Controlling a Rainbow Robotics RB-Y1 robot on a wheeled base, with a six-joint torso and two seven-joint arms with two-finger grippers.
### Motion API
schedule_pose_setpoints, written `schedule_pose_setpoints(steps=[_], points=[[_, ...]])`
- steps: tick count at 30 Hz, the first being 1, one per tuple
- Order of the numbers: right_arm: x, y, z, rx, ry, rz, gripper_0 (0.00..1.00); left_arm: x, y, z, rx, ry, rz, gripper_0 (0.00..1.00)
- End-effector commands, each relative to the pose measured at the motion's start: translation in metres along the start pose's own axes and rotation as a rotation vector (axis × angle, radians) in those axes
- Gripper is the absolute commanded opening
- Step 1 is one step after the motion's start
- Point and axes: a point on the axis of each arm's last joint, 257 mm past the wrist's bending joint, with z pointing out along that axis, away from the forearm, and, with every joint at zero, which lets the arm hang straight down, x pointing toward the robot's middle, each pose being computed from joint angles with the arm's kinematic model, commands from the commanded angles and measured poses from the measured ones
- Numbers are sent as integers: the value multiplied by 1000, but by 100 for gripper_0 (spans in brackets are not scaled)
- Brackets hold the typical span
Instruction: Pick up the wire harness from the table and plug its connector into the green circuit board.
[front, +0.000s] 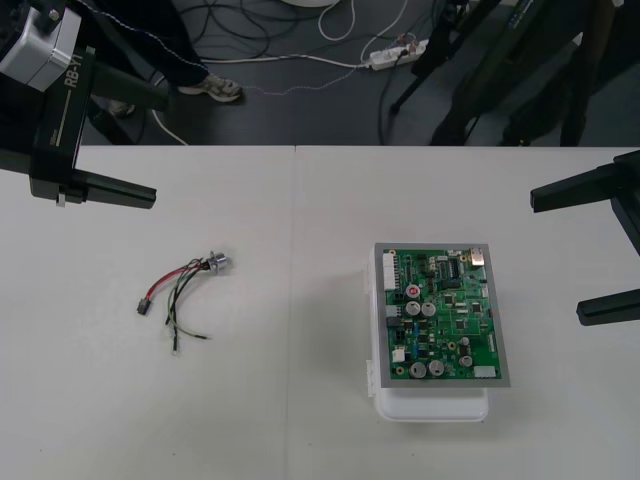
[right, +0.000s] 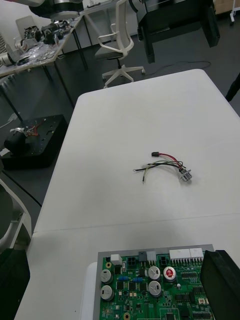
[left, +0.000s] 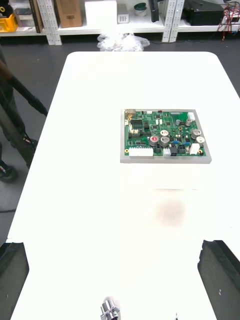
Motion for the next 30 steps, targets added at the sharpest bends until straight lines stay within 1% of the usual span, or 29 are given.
schedule_pose_setpoints(steps=[1,30], points=[[-12,5,4,-21,-9,-73,100,-12,12,-3,-54,-31,70,100],[-12,5,4,-21,-9,-73,100,-12,12,-3,-54,-31,70,100]])
